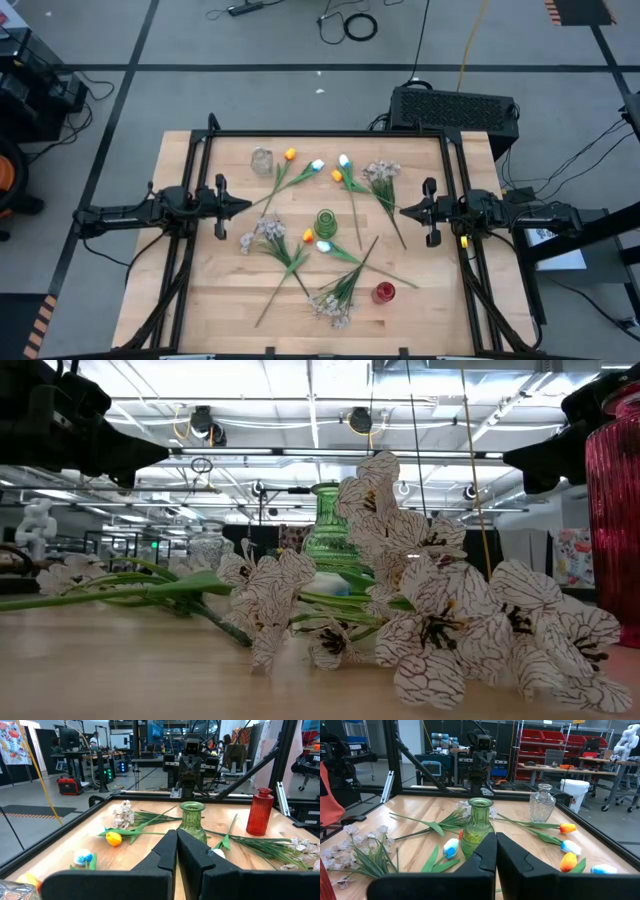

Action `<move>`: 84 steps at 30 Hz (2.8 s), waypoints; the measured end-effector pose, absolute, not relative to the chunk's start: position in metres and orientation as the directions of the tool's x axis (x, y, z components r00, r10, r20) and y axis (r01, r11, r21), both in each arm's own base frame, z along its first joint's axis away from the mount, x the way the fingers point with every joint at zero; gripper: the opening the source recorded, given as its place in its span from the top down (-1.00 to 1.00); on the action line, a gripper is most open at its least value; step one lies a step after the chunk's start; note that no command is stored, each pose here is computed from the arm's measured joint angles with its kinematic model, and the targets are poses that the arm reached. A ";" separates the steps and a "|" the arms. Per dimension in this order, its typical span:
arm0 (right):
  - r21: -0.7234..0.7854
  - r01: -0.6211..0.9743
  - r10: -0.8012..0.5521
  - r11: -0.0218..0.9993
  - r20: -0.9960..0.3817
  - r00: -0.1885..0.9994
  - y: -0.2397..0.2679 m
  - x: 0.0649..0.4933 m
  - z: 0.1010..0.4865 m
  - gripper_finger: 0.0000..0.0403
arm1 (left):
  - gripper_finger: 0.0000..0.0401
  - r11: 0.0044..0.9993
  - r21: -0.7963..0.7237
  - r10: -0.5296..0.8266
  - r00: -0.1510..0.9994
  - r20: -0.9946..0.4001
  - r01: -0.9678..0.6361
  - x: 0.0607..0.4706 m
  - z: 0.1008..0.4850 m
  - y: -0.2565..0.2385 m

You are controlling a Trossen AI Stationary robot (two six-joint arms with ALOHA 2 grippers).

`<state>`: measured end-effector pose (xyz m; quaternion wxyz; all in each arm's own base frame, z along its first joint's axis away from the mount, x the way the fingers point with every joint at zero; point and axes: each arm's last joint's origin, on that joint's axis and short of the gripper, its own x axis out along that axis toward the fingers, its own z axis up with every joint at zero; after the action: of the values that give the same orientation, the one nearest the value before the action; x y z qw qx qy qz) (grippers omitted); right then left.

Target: Sort flowers into vase by color

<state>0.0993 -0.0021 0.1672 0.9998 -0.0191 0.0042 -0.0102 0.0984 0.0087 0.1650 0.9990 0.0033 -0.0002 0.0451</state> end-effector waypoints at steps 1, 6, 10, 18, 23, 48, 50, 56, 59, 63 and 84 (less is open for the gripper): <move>-0.038 0.020 -0.020 0.999 -0.008 1.000 -0.002 0.099 0.167 1.00 | 0.90 0.996 0.007 0.090 0.996 0.000 -0.090 0.098 0.165 0.009; -0.038 0.020 -0.020 0.999 -0.008 1.000 -0.002 0.099 0.167 1.00 | 0.90 0.996 0.007 0.090 0.996 0.000 -0.090 0.098 0.165 0.009; -0.038 0.020 -0.020 0.999 -0.008 1.000 -0.002 0.099 0.167 1.00 | 0.90 0.996 0.007 0.090 0.996 0.001 -0.090 0.098 0.165 0.009; -0.038 0.020 -0.020 0.999 -0.008 1.000 -0.002 0.099 0.167 1.00 | 0.90 0.996 0.007 0.090 0.996 0.000 -0.090 0.098 0.165 0.009; -0.038 0.020 -0.020 0.999 -0.008 1.000 -0.002 0.099 0.167 1.00 | 0.90 0.996 0.007 0.090 0.996 0.001 -0.090 0.098 0.165 0.009; -0.108 0.023 -0.023 0.994 0.004 1.000 -0.002 0.099 0.168 1.00 | 0.90 0.996 0.007 0.090 0.996 0.000 -0.090 0.098 0.165 0.009; -0.114 0.024 -0.023 0.993 0.009 1.000 -0.002 0.099 0.169 1.00 | 0.90 0.996 0.007 0.090 0.996 0.000 -0.090 0.098 0.165 0.009; -0.034 0.023 -0.023 0.999 0.000 1.000 -0.002 0.099 0.168 1.00 | 0.90 0.996 0.007 0.090 0.996 0.000 -0.090 0.098 0.165 0.009; 0.035 0.022 -0.023 0.999 0.023 0.999 -0.002 0.099 0.170 1.00 | 0.90 0.996 0.007 0.090 0.996 0.000 -0.090 0.098 0.165 0.009; 0.117 0.064 -0.077 0.991 0.112 0.991 -0.004 0.096 0.196 1.00 | 0.90 0.996 0.007 0.090 0.996 0.000 -0.090 0.098 0.165 0.009; 0.050 0.210 -0.196 0.976 -0.200 0.960 -0.007 0.164 0.423 1.00 | 0.90 0.996 0.007 0.090 0.996 0.001 -0.090 0.098 0.165 0.009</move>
<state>0.1635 -0.0074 0.4228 0.9893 0.0355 0.0972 -0.1025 0.0984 0.0086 0.1650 0.9990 0.0033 -0.0001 0.0451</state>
